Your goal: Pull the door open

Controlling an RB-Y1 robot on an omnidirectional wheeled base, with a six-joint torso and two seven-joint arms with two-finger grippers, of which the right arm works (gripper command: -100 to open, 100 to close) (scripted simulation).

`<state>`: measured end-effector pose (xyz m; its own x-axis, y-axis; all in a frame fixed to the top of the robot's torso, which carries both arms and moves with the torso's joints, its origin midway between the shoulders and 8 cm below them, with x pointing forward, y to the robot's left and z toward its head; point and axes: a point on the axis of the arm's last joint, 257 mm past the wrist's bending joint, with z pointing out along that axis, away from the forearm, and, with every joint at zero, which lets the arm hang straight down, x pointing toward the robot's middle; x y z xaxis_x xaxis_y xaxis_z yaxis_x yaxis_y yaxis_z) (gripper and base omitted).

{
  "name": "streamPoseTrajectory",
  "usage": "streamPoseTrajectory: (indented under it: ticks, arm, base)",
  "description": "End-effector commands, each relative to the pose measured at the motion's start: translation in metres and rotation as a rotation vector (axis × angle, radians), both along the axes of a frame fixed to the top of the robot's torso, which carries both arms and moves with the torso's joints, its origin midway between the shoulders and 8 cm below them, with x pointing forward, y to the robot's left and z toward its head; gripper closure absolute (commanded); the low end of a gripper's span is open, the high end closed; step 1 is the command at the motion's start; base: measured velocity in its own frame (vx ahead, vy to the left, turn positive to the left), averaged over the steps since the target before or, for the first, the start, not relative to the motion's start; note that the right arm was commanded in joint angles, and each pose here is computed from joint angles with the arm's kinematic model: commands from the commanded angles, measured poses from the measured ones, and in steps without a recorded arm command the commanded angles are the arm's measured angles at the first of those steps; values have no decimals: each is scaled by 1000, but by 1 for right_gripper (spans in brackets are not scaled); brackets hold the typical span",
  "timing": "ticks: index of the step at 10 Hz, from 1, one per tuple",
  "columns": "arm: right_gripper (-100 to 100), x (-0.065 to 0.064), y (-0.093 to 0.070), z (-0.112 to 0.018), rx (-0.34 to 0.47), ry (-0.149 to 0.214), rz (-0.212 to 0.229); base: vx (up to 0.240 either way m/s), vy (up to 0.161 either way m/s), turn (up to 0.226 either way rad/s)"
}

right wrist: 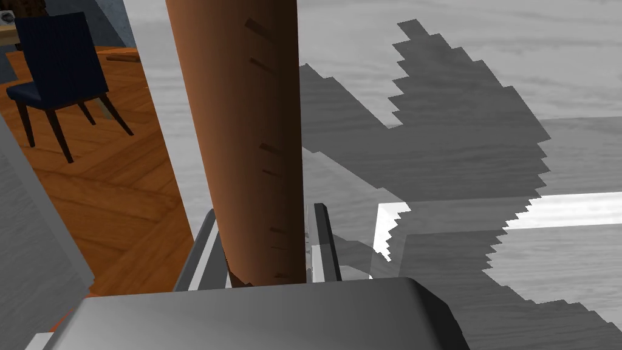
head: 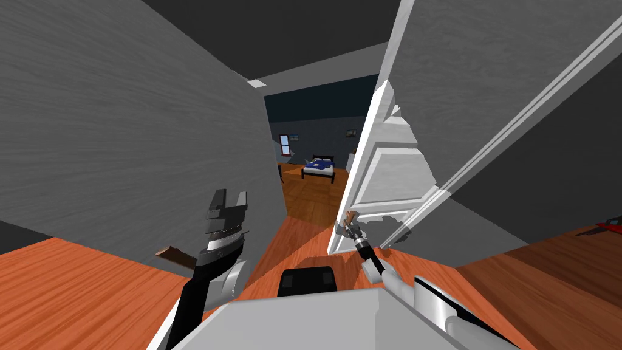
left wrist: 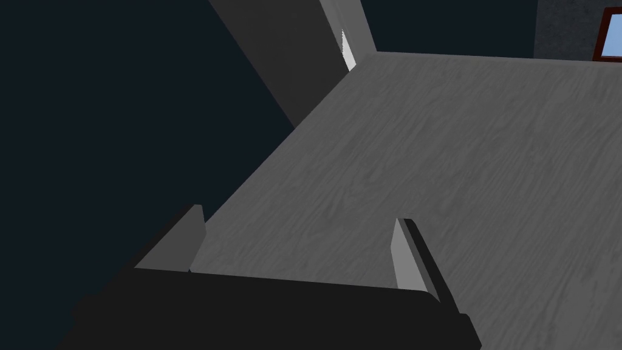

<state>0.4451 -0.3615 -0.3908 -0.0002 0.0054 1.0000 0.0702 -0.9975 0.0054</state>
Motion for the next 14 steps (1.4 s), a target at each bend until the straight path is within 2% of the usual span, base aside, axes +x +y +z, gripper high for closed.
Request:
streamPoseTrajectory:
  ticks: [1,2,3,4,10,12,13,14]
  arm:
    - [100,-5,9,0,4,0,42]
    - [100,-2,4,1,1,0,24]
    - [100,-14,2,-2,1,3,45]
    - [100,-17,2,-2,0,3,51]
    - [100,-57,-10,-1,4,0,133]
    - [100,-58,-9,-2,3,5,134]
    - [100,-65,-10,-4,4,8,142]
    - [100,-67,-11,-4,4,8,144]
  base:
    - [-249,-96,49]
    - [-114,-39,8]
    - [-152,-30,126]
    - [-175,-70,104]
    - [-191,-93,143]
    - [-100,-47,26]
    - [-114,-64,187]
    - [-183,-119,178]
